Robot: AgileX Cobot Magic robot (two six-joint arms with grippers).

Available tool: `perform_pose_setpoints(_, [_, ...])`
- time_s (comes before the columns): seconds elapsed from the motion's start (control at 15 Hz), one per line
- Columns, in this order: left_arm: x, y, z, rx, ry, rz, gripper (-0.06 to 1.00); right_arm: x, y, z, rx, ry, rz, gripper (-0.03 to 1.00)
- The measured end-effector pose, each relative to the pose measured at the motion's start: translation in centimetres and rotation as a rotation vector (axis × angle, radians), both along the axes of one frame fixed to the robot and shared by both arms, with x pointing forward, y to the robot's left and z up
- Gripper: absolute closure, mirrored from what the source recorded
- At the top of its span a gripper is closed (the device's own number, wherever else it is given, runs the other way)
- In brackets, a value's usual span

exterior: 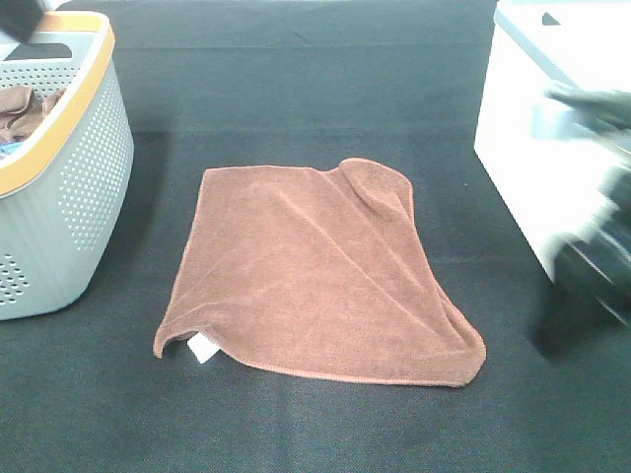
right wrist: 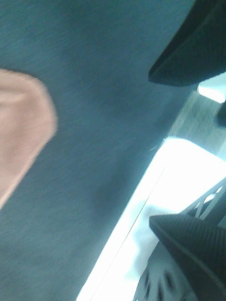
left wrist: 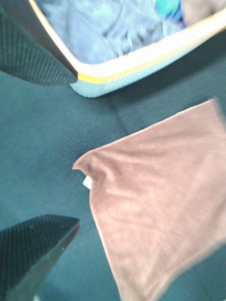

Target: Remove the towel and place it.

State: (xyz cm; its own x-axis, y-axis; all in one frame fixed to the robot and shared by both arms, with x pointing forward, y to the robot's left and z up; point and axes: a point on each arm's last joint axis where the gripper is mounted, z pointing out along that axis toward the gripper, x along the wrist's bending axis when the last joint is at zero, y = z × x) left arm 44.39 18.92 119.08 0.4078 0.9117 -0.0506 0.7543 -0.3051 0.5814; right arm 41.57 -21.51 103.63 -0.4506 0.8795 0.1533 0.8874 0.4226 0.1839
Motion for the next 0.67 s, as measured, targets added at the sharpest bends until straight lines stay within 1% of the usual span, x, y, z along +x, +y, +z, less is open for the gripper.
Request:
perform_pose_setpoints(0.07, [-1.6, 0.9, -0.2, -0.004, -0.006, 0.002, 0.22, -1.5, -0.7, 0.0, -0.005, -0.024, 0.004, 0.25])
perform_pose_setpoints(0.13, [-3.2, 1.8, -1.2, 0.002, 0.008, 0.003, 0.22, -4.1, -1.7, 0.0, 0.007, -0.072, 0.005, 0.25])
perform_pose_setpoints(0.27, [-7.3, 4.0, -5.1, 0.024, 0.065, 0.016, 0.22, -6.8, -3.0, -0.1, 0.009, -0.149, 0.010, 0.25])
perform_pose_setpoints(0.4, [-10.5, 5.8, -8.0, 0.010, 0.093, 0.056, 0.21, -9.2, -4.2, -0.5, 0.015, -0.260, 0.011, 0.25])
perform_pose_setpoints(0.47, [-11.7, 6.5, -9.0, 0.000, 0.092, 0.067, 0.21, -10.3, -4.6, -0.5, 0.030, -0.323, 0.009, 0.25])
perform_pose_setpoints(0.53, [-11.7, 6.5, -9.0, 0.000, 0.092, 0.067, 0.21, -10.3, -4.6, -0.5, 0.030, -0.323, 0.009, 0.25])
perform_pose_setpoints(0.6, [-13.2, 7.3, -10.1, -0.009, 0.077, 0.067, 0.21, -11.1, -5.0, 0.0, 0.054, -0.391, 0.005, 0.25])
perform_pose_setpoints(0.67, [-15.1, 8.3, -11.5, -0.019, 0.040, 0.051, 0.21, -12.3, -5.4, 0.7, 0.091, -0.487, -0.001, 0.25])
